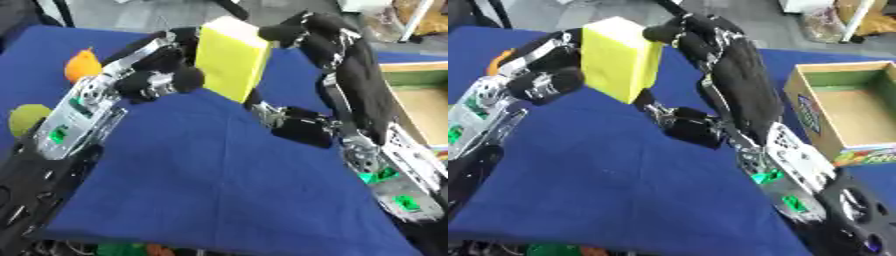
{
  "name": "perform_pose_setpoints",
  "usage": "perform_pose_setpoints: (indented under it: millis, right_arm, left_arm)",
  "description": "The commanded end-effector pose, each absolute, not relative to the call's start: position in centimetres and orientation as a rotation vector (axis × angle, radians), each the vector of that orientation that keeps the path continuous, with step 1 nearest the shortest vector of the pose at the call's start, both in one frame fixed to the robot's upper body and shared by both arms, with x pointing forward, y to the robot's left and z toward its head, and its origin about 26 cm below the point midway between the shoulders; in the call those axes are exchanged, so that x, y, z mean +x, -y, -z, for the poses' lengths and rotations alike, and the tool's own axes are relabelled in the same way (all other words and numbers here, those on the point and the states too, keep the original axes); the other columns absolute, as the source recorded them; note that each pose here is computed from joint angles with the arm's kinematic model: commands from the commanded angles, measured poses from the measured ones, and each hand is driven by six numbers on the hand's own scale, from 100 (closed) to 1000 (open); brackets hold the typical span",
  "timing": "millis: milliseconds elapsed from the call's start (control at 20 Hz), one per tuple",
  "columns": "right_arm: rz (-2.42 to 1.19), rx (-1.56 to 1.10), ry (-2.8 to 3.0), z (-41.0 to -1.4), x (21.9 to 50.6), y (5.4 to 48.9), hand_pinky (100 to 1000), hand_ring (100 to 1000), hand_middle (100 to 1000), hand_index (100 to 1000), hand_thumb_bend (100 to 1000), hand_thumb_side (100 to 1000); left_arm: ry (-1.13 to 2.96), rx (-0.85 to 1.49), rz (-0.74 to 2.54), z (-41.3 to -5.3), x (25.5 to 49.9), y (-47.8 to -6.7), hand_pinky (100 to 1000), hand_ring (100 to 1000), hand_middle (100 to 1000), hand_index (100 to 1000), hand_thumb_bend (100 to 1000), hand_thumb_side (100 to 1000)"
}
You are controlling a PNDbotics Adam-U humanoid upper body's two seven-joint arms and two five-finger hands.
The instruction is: Pick up the objects with one hand, pass them to the other hand, and then place them into the box on the other side of the table.
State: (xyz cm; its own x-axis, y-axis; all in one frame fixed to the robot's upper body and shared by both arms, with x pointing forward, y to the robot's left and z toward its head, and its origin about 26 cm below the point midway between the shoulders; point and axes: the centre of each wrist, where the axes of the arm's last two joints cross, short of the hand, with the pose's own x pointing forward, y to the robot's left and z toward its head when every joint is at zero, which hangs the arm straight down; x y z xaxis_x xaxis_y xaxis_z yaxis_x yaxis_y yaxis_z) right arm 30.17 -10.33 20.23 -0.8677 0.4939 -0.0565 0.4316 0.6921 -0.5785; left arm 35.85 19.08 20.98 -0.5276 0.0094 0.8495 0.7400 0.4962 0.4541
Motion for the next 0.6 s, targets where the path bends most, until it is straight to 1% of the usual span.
perform_pose_setpoints:
  millis: [50,350,600]
  right_arm:
    - [-0.868,-0.822,2.815,-21.2,30.6,11.4,635,540,505,541,274,207]
    - [-0.821,-0.87,2.81,-21.5,30.6,12.8,635,538,501,536,278,204]
    - [-0.73,-0.96,2.715,-21.6,31.0,15.5,633,542,503,540,286,202]
  left_arm:
    - [1.936,-0.588,1.122,-22.0,35.7,-19.7,783,749,756,816,740,585]
    - [1.969,-0.581,1.112,-22.5,35.7,-20.5,787,755,763,818,760,618]
    - [2.0,-0.551,1.08,-22.9,35.8,-21.3,786,752,754,811,759,617]
